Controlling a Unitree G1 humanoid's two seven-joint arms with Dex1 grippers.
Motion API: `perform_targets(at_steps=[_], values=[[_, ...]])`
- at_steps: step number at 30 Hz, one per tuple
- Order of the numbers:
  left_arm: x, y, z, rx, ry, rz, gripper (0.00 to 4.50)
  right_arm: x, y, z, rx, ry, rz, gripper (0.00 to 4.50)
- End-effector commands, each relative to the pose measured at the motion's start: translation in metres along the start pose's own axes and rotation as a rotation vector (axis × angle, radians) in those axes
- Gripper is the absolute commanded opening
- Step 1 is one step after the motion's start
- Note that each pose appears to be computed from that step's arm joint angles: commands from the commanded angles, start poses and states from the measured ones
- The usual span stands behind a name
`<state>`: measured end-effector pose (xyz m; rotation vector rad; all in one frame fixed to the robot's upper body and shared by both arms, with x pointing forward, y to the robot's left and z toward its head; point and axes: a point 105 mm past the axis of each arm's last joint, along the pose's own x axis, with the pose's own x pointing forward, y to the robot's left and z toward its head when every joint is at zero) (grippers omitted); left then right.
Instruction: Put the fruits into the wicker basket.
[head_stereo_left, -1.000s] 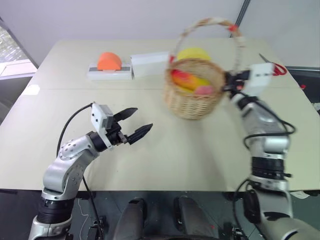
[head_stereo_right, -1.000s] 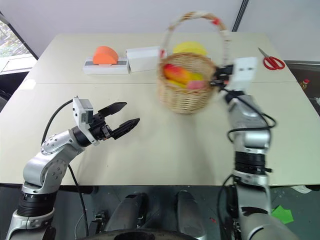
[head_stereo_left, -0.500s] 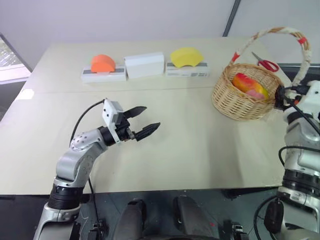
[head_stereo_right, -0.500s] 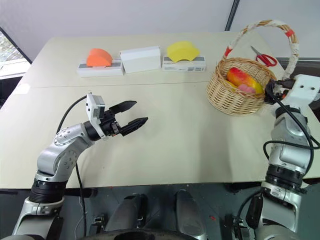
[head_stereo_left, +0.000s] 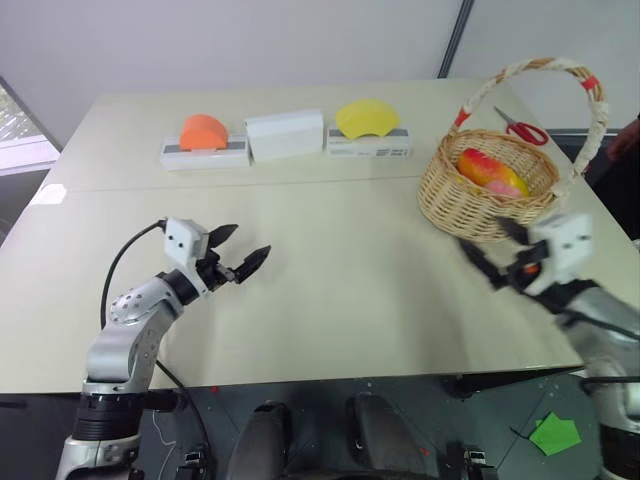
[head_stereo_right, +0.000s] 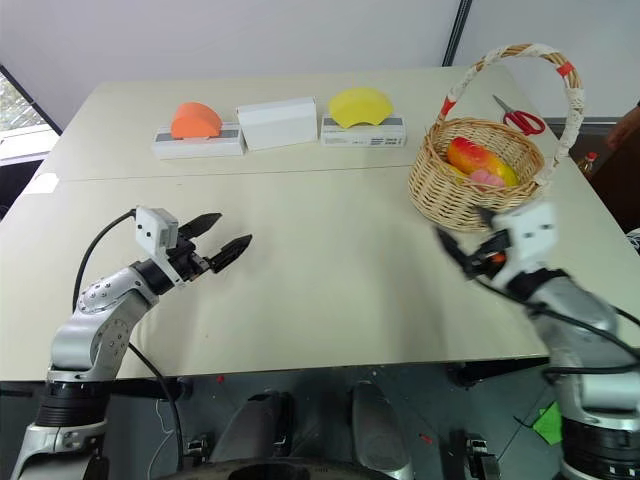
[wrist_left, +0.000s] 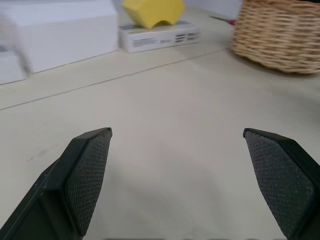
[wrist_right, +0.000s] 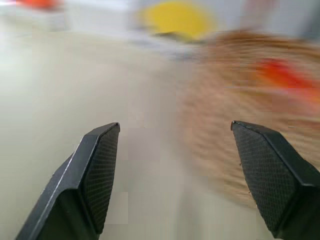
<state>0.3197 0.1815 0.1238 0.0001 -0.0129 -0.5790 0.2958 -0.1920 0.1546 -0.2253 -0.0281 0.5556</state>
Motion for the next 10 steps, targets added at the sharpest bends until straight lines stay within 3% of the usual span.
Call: perform_targets(at_steps=[1, 5, 10], values=[[-0.009, 0.011, 0.003, 0.035, -0.023, 0.073, 4.5, 0.025, 0.017, 0.004, -0.038, -0.048, 0.065, 3.7], [-0.022, 0.018, -0.008, 0.042, 0.005, 0.151, 4.5, 0.056, 0.025, -0.01, -0.012, -0.059, 0.076, 3.7], [-0.029, 0.02, -0.009, 0.047, -0.012, 0.193, 4.5, 0.064, 0.018, -0.017, -0.013, -0.072, 0.071, 3.7]])
